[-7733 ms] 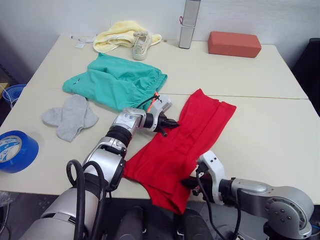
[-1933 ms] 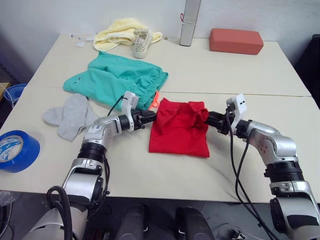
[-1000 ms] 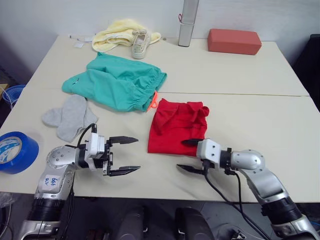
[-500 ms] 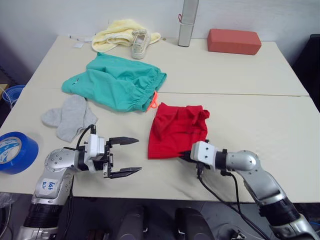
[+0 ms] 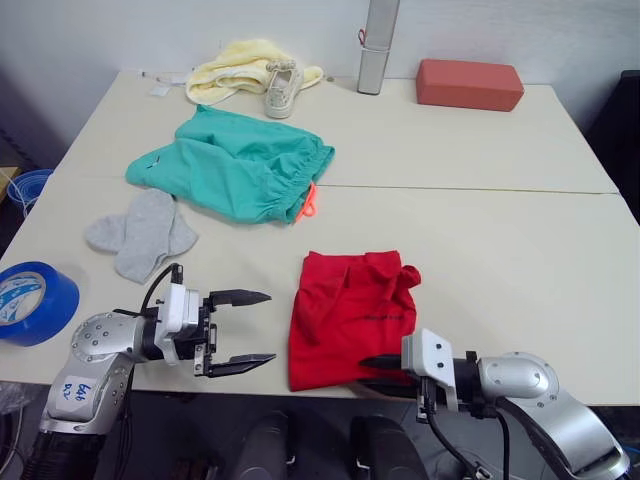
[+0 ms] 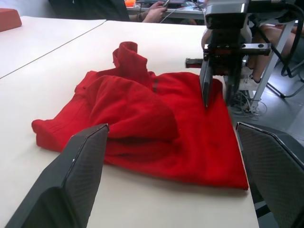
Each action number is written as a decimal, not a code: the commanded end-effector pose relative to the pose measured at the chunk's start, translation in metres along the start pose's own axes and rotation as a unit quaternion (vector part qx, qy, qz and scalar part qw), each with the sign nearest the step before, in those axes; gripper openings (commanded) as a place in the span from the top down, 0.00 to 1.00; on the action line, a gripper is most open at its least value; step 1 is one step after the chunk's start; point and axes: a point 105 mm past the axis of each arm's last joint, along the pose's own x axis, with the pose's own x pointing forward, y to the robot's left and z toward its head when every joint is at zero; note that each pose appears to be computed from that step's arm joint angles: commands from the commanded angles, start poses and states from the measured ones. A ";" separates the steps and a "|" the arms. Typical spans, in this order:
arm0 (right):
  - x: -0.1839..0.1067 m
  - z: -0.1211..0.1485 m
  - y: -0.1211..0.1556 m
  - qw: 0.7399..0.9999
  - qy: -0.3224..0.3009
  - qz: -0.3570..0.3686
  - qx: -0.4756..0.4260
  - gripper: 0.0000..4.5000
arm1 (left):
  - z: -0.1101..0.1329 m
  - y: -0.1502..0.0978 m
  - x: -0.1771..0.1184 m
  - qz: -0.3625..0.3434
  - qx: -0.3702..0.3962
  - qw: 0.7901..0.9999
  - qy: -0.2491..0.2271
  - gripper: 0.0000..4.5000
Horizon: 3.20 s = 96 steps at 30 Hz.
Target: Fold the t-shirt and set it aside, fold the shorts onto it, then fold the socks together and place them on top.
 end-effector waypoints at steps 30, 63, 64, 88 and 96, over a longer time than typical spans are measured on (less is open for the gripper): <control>-0.015 0.028 -0.108 0.908 0.029 -0.035 -0.415 0.61 | -0.005 0.022 0.035 -0.037 0.136 0.989 0.039 0.00; -0.026 0.048 -0.169 0.957 -0.117 -0.259 -0.055 0.61 | 0.008 0.039 0.037 0.050 0.027 0.998 -0.027 0.00; -0.030 0.053 -0.167 0.956 -0.143 -0.254 -0.037 0.54 | 0.010 0.038 0.039 0.046 0.026 0.998 -0.032 0.00; -0.027 -0.015 -0.083 0.989 -0.036 -0.113 -0.087 1.00 | -0.021 0.031 0.127 -0.046 0.058 0.997 0.023 1.00; -0.027 -0.027 -0.083 0.989 -0.015 -0.128 -0.066 1.00 | -0.023 0.086 0.123 0.124 0.048 0.991 0.024 1.00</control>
